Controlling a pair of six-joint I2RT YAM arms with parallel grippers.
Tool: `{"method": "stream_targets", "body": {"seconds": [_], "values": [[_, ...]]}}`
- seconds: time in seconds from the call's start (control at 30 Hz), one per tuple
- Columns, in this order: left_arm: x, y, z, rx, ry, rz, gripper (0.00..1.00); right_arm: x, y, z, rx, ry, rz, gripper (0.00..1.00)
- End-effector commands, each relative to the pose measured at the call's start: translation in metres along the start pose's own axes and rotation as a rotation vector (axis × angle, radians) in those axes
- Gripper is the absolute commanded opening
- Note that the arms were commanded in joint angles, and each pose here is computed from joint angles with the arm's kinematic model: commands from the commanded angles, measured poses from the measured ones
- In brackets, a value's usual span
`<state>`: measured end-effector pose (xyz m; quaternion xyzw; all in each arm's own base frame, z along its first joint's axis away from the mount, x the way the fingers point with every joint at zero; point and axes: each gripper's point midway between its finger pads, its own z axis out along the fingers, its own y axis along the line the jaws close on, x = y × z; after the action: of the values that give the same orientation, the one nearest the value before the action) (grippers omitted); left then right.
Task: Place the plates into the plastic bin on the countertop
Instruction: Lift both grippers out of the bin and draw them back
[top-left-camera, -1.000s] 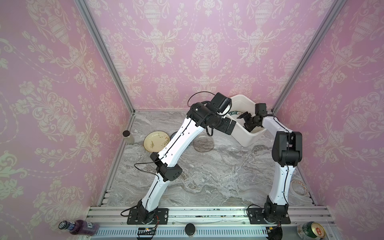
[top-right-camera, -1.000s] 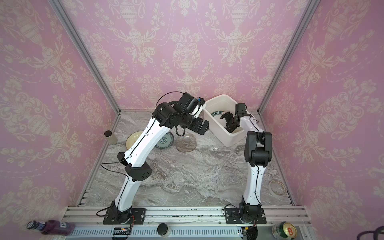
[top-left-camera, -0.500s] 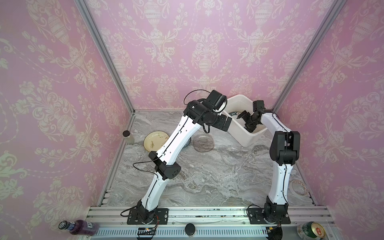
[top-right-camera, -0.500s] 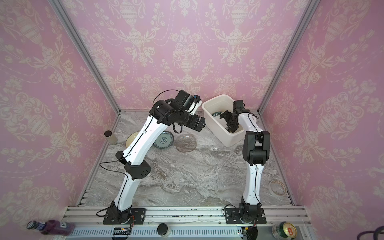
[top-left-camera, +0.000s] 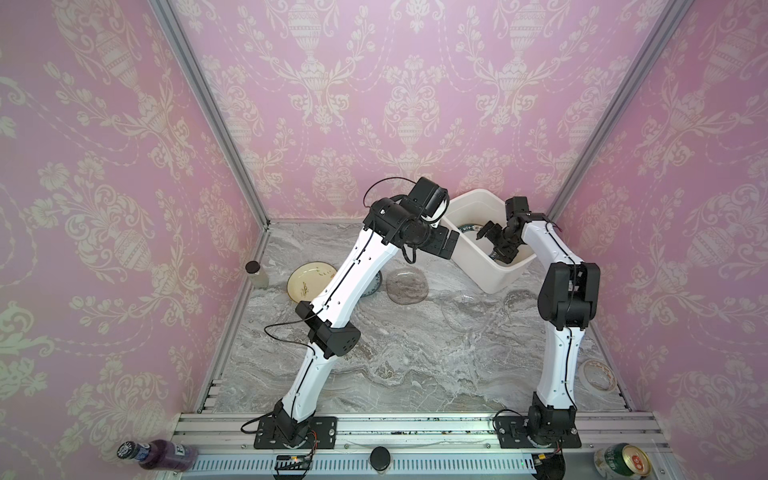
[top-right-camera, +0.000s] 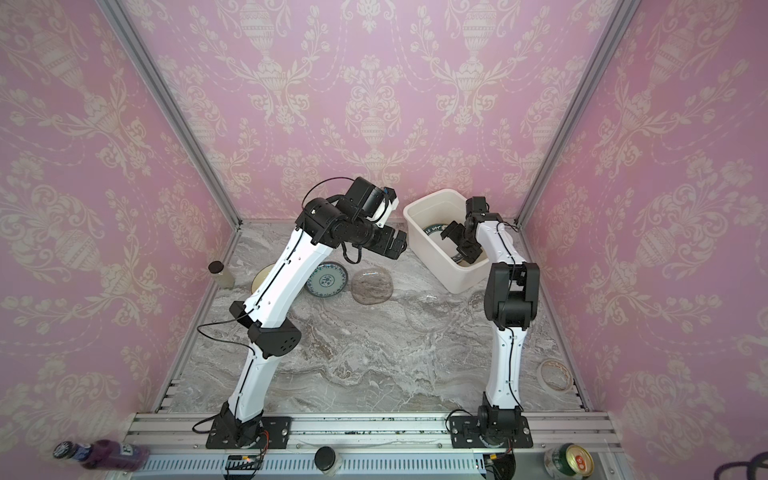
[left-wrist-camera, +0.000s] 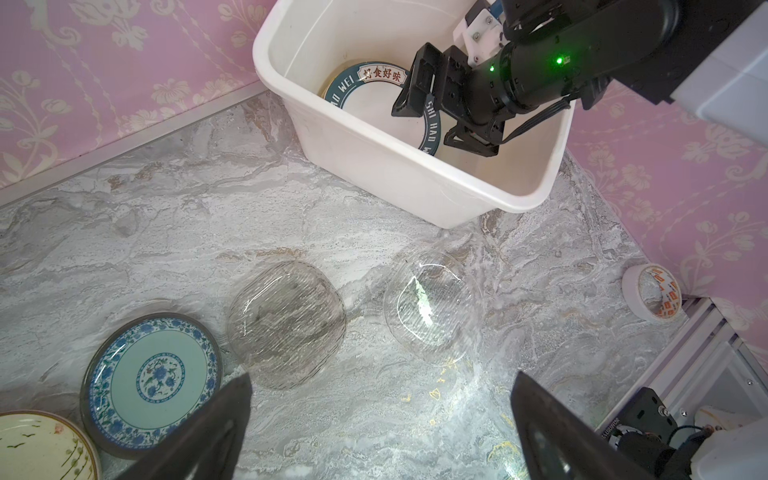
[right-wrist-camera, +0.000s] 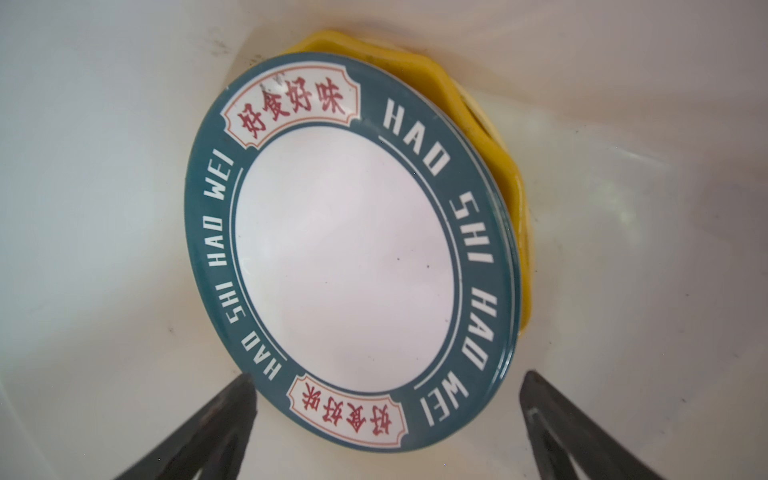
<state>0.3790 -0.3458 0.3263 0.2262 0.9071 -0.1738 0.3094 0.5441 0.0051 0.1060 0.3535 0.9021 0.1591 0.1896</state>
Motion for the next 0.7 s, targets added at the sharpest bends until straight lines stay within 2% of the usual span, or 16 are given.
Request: {"method": "stream_targets", "body": {"seconds": [0.0,0.13,0.37,0.57,0.67], "values": [[0.004,0.007,0.0,-0.015,0.018,0.005,0.99,-0.013,0.011,-0.026,-0.013,-0.07,-0.067,1.0],[0.0,0.02,-0.015,-0.091,-0.014,-0.025,0.99,-0.013,0.034,-0.062,-0.071,-0.128,-0.119,1.0],[0.002,0.044,-0.053,-0.227,-0.056,-0.089,0.99,0.012,0.067,-0.134,-0.227,-0.218,-0.225,0.99],[0.019,0.061,-0.087,-0.311,-0.074,-0.107,0.99,0.059,0.074,-0.2,-0.356,-0.268,-0.31,0.95],[0.027,0.066,-0.106,-0.308,-0.146,-0.119,0.99,0.09,0.065,-0.216,-0.394,-0.26,-0.339,0.93]]}}
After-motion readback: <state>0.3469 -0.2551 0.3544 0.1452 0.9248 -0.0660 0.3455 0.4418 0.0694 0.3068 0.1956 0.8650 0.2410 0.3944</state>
